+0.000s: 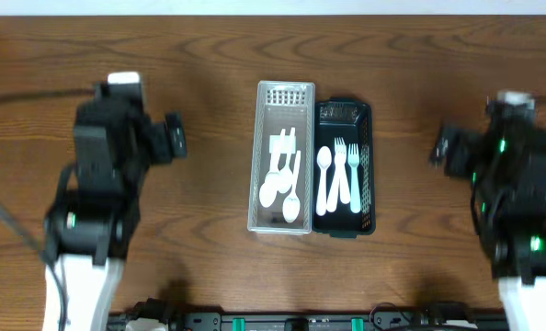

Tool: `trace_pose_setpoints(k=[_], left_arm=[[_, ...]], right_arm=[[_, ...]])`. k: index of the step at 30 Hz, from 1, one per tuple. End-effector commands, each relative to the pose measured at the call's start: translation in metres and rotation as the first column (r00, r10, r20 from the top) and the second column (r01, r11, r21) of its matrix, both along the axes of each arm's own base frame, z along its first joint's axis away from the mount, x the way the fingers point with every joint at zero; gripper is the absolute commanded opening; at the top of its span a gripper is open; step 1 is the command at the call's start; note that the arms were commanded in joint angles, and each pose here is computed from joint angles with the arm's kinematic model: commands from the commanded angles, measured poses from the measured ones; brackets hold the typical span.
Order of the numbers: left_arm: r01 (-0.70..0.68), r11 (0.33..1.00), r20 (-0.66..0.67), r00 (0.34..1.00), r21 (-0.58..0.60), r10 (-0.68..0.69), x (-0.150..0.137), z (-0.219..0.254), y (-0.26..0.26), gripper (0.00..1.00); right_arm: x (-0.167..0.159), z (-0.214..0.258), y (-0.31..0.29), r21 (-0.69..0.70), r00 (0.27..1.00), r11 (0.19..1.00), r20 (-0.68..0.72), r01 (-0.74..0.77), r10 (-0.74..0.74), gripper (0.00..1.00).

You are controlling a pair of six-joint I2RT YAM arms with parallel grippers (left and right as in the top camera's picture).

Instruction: Pack container

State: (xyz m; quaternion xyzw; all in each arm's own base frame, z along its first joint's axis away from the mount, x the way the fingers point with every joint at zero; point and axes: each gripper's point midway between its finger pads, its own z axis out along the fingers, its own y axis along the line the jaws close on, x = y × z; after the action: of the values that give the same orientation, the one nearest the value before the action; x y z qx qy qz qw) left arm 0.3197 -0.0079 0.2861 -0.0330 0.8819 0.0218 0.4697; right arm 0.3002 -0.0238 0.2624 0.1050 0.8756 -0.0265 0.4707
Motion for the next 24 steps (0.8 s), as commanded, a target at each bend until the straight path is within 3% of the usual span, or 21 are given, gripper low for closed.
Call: trace_pose_setpoints(k=[1,7,10,16,24], left_arm=[[-0.019,1.000,0.039,0.999,0.012,0.019,-0.027,-0.011,0.002,0.98],[0.000,1.000,0.057,0.998,0.016,-0.001,-0.075,-0.052,0.004,0.98],[0.008,0.999,0.035,0.999,0.031,-0.009,-0.092,-0.072,0.007,0.98],[0.019,0.998,-0.128,0.992,0.056,-0.011,-0.121,-0.111,0.011,0.98],[0.024,0.997,-0.219,0.976,0.070,-0.008,-0.136,-0.127,0.014,0.98]], right_arm=[[-0.040,-0.043,-0.001,0.025,0.997,0.999,-0.071,0.039,-0.037,0.99],[-0.099,-0.081,-0.004,0.027,0.991,0.998,-0.119,0.058,-0.055,0.99],[-0.105,-0.074,-0.004,0.032,0.997,0.998,-0.060,0.057,-0.055,0.99],[-0.108,-0.072,0.005,0.064,0.999,0.998,-0.043,0.016,-0.013,0.99],[-0.109,-0.074,0.005,0.063,0.999,0.998,-0.050,0.017,-0.013,0.99]])
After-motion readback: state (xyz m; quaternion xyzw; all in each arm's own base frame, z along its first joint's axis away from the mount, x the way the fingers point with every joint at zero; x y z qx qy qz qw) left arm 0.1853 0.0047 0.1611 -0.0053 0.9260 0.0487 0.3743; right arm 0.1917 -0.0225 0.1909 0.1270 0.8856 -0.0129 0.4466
